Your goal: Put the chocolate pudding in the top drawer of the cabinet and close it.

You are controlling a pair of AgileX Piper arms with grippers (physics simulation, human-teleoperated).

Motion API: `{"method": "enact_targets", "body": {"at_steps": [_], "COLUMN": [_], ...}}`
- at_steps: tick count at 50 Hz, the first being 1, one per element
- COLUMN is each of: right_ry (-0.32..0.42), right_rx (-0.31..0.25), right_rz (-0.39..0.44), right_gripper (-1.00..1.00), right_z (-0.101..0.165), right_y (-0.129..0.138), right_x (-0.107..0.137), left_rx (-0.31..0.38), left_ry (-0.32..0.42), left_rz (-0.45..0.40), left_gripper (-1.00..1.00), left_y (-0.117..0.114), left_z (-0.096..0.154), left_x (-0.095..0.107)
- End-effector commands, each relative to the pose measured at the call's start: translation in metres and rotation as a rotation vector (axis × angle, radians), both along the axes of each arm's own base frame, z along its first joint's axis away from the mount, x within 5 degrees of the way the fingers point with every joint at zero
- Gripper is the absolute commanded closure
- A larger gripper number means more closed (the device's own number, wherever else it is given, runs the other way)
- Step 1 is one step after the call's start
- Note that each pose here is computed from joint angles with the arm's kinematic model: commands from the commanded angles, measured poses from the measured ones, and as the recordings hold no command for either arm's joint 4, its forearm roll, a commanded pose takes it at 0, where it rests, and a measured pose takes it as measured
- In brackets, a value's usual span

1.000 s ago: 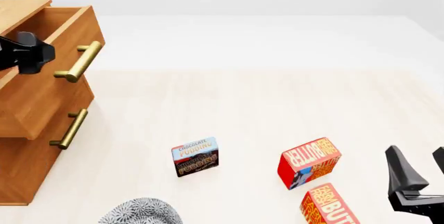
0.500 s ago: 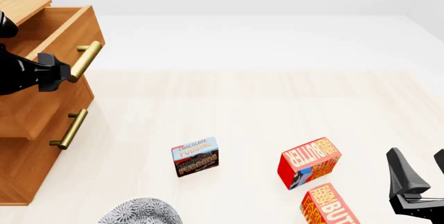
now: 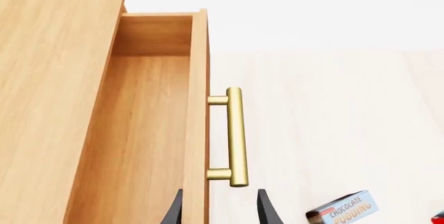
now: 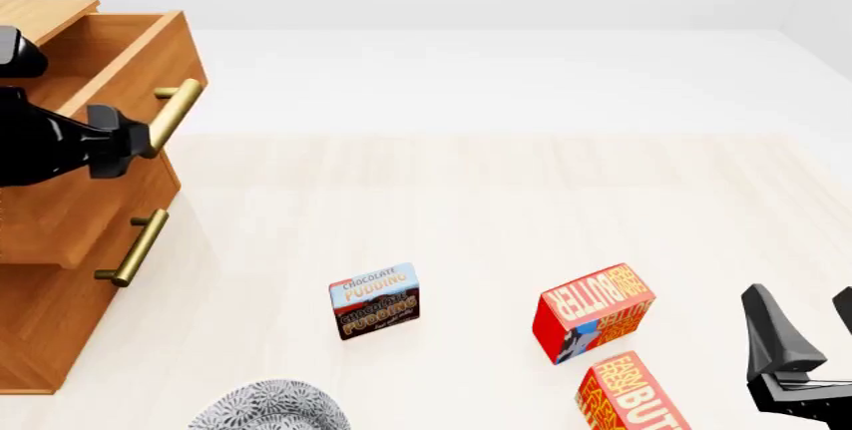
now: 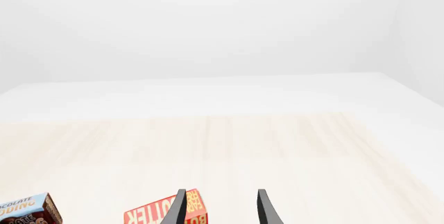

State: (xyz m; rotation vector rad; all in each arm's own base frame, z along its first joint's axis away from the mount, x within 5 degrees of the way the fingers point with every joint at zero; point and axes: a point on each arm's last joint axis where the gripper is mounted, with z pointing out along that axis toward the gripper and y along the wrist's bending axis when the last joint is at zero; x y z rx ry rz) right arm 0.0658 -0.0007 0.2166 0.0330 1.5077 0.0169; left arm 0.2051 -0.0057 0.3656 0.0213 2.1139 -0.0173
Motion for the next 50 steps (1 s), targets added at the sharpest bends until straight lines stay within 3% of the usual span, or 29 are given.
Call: {"method": "enact_targets", "body": {"at_steps": [1, 16, 50], "right_ry": [0.000, 0.000, 0.000], "right_rx": [0.000, 0.000, 0.000], "right_rz": [0.000, 0.000, 0.000], "right_gripper": [-1.00, -1.00, -1.00], "right_z": [0.000, 0.000, 0.000], "right_y": [0.000, 0.000, 0.000], "right_x": [0.000, 0.000, 0.000], "left_rx": [0.005, 0.026, 0.041], "left_ry": [0.078, 0.105, 0.126], "left_rz": [-0.037, -0.082, -0.199], "left_gripper": [-1.00, -1.00, -1.00], "left_y": [-0.008, -0.015, -0.041], "left_z": [-0.026, -0.042, -0.051], "left_x": [0.017, 0.020, 0.020]}}
